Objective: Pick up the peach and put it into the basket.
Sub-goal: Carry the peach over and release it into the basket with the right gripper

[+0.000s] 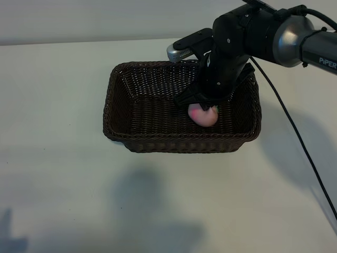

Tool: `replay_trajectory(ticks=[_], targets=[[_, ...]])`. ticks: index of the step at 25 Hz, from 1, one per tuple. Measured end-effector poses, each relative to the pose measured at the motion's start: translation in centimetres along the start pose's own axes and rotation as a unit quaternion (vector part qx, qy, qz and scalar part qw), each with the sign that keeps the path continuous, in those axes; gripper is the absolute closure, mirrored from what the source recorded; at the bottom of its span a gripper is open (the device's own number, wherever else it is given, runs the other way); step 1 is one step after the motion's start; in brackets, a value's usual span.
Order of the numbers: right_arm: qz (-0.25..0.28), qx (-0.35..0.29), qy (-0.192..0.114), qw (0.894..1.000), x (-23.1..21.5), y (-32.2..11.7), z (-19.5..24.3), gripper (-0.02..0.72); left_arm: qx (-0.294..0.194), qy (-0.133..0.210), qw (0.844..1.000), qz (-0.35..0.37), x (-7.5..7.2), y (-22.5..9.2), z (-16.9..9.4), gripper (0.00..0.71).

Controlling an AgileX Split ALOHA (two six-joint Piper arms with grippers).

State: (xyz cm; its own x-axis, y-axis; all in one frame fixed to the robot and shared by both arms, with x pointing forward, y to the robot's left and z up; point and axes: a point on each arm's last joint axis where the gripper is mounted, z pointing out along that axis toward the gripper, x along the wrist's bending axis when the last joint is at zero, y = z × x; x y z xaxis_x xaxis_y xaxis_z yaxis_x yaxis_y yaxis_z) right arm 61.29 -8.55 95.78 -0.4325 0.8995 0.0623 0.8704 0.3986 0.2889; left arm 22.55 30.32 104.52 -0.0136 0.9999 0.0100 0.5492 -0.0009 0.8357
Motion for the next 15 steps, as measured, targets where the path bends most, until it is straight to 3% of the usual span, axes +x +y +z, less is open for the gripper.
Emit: replay_trajectory(ticks=[6,13,15], targets=[[0.000,-0.005,0.000,1.000,0.0,0.1,0.1,0.603,0.000,0.000,1.000,0.000,0.0,0.0,0.0,0.117],[-0.004,-0.003,0.008,1.000,0.2,0.2,-0.4,0.263,0.000,0.000,1.000,0.000,0.0,0.0,0.0,0.117],[-0.005,-0.005,0.010,1.000,0.3,0.7,-1.2,0.199,0.000,0.000,1.000,0.000,0.0,0.0,0.0,0.117]])
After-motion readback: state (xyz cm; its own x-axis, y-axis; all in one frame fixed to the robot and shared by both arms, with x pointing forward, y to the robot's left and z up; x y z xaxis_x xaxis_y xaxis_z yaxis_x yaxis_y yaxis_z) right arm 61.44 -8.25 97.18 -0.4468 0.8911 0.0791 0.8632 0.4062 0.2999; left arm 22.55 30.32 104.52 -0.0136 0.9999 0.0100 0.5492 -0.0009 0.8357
